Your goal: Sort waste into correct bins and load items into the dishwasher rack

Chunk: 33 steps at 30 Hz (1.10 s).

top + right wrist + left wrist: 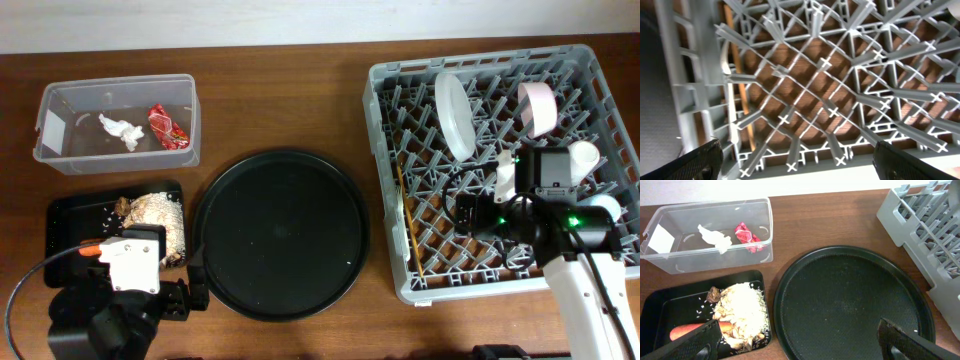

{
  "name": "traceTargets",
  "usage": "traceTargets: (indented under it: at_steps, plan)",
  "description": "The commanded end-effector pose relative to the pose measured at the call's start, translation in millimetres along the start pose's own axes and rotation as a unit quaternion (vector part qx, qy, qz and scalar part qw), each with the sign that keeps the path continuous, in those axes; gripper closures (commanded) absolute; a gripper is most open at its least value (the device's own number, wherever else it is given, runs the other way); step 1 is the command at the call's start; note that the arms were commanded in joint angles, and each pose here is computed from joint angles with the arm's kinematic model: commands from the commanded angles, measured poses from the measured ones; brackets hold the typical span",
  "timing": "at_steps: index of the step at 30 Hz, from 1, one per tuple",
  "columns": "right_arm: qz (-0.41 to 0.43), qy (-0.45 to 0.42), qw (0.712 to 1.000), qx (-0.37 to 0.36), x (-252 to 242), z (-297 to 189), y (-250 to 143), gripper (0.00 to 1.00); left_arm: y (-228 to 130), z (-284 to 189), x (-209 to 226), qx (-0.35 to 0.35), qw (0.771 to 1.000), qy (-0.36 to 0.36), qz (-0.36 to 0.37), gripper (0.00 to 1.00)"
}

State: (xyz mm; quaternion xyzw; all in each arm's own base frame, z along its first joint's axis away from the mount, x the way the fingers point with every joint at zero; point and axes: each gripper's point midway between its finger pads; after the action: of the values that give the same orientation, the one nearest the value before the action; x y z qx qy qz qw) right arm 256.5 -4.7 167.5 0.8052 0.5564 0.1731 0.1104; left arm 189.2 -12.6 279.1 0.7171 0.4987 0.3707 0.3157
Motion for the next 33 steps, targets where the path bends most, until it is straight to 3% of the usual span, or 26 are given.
traceTargets:
  at_steps: [1, 9, 16, 24, 27, 33]
  plan:
    - [-0.004, -0.021, 1.000, -0.018, -8.5, -5.3, 2.3, 0.01, -2.4, 1.6, 0.0, 0.003, 1.000, 0.001, 0.000, 0.01]
    - [-0.004, 0.019, 0.990, -0.137, -5.8, -65.0, 5.2, 0.01, -2.4, 1.6, 0.0, 0.003, 1.000, 0.001, 0.001, 0.01]
    - [-0.007, 0.072, 0.954, -0.292, -4.7, -124.2, 2.1, 0.01, -2.4, 1.6, 0.0, 0.003, 1.000, 0.001, 0.000, 0.01]
    - [-0.023, 0.140, 0.901, -0.411, 1.1, -118.0, -15.6, 0.01, -2.4, 1.6, 0.0, 0.003, 1.000, 0.001, 0.001, 0.01]
    - [-0.029, 0.172, 0.866, -0.469, 5.8, -113.6, -15.2, 0.01, -2.4, 1.6, 0.0, 0.003, 1.000, 0.001, 0.001, 0.01]
    - [-0.029, 0.193, 0.828, -0.526, 9.4, -105.1, -6.8, 0.01, -2.4, 1.6, 0.0, 0.003, 1.000, 0.001, 0.001, 0.01]
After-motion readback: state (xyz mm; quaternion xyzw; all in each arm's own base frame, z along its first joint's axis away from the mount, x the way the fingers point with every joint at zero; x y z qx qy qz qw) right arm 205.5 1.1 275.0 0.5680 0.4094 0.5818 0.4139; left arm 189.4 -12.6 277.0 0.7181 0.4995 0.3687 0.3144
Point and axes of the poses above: each gripper's point midway between its finger pads, its own z axis out along the fingers, its own x axis along the line the jaws close on, y = z × x, and after that the axes turned 15 degrees about z, right-handed
